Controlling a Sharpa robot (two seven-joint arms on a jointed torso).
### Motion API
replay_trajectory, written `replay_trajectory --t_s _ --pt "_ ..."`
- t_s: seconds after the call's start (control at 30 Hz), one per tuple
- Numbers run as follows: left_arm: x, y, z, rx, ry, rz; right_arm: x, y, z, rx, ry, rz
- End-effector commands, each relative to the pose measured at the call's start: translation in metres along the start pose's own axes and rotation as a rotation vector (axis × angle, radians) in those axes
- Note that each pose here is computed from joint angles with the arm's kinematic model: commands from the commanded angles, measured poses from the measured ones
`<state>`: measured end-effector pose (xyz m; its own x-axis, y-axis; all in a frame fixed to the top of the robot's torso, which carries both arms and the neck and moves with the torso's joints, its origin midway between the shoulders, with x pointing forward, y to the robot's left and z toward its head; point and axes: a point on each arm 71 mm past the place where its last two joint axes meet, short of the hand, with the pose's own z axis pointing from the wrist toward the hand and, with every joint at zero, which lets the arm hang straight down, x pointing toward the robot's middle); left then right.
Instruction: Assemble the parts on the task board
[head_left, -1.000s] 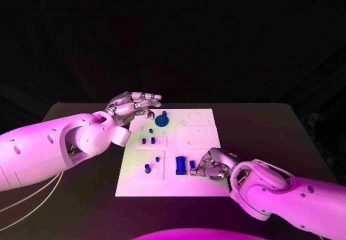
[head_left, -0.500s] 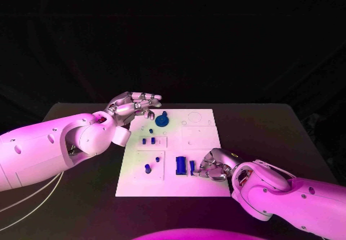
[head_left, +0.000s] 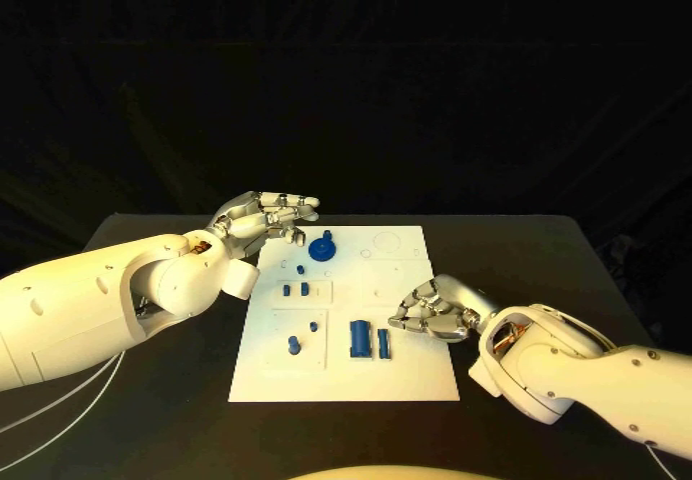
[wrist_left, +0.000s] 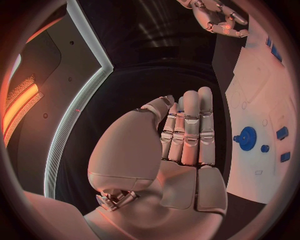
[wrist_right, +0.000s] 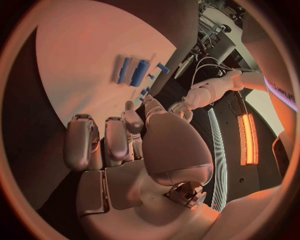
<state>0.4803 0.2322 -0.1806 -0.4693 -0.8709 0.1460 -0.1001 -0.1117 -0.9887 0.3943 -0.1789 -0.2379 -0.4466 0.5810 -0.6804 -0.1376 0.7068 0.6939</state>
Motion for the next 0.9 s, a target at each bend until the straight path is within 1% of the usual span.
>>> replay_trajectory --t_s 0.03,0.1,0.13,0.17,0.2,0.3,0.4,0.5,0.67,0.8,0.9 --pt "-0.0026 0.002 0.0024 0.018 -0.016 -0.012 -0.016 -0.004 0.01 -0.058 0.01 0.3" --pt "-0.0067 0.0063 0.0041 0.02 -0.043 -0.021 -0.03 -0.012 0.02 -0.042 -0.015 0.387" --pt "-0.0099 0.0102 0.0059 0.022 -0.063 -0.027 -0.04 -0.018 0.027 -0.031 -0.035 0.442" --pt "-0.0114 0.0117 0.0069 0.023 -0.073 -0.029 -0.044 -0.021 0.03 -0.028 -0.043 0.463" --pt "-0.0145 0.0144 0.0093 0.028 -0.093 -0.035 -0.051 -0.026 0.036 -0.023 -0.061 0.5" --pt "-0.0214 0.0187 0.0147 0.04 -0.14 -0.047 -0.064 -0.034 0.047 -0.025 -0.096 0.554" --pt "-0.0306 0.0236 0.0204 0.053 -0.205 -0.062 -0.077 -0.039 0.061 -0.035 -0.134 0.6" --pt "-0.0374 0.0293 0.0249 0.058 -0.258 -0.073 -0.085 -0.042 0.074 -0.049 -0.161 0.623" --pt "-0.0427 0.0408 0.0312 0.059 -0.333 -0.083 -0.093 -0.047 0.09 -0.06 -0.2 0.646" --pt "-0.0448 0.0484 0.035 0.058 -0.377 -0.089 -0.098 -0.05 0.098 -0.061 -0.225 0.654" --pt "-0.0452 0.0516 0.0362 0.058 -0.393 -0.089 -0.1 -0.052 0.099 -0.061 -0.234 0.655"
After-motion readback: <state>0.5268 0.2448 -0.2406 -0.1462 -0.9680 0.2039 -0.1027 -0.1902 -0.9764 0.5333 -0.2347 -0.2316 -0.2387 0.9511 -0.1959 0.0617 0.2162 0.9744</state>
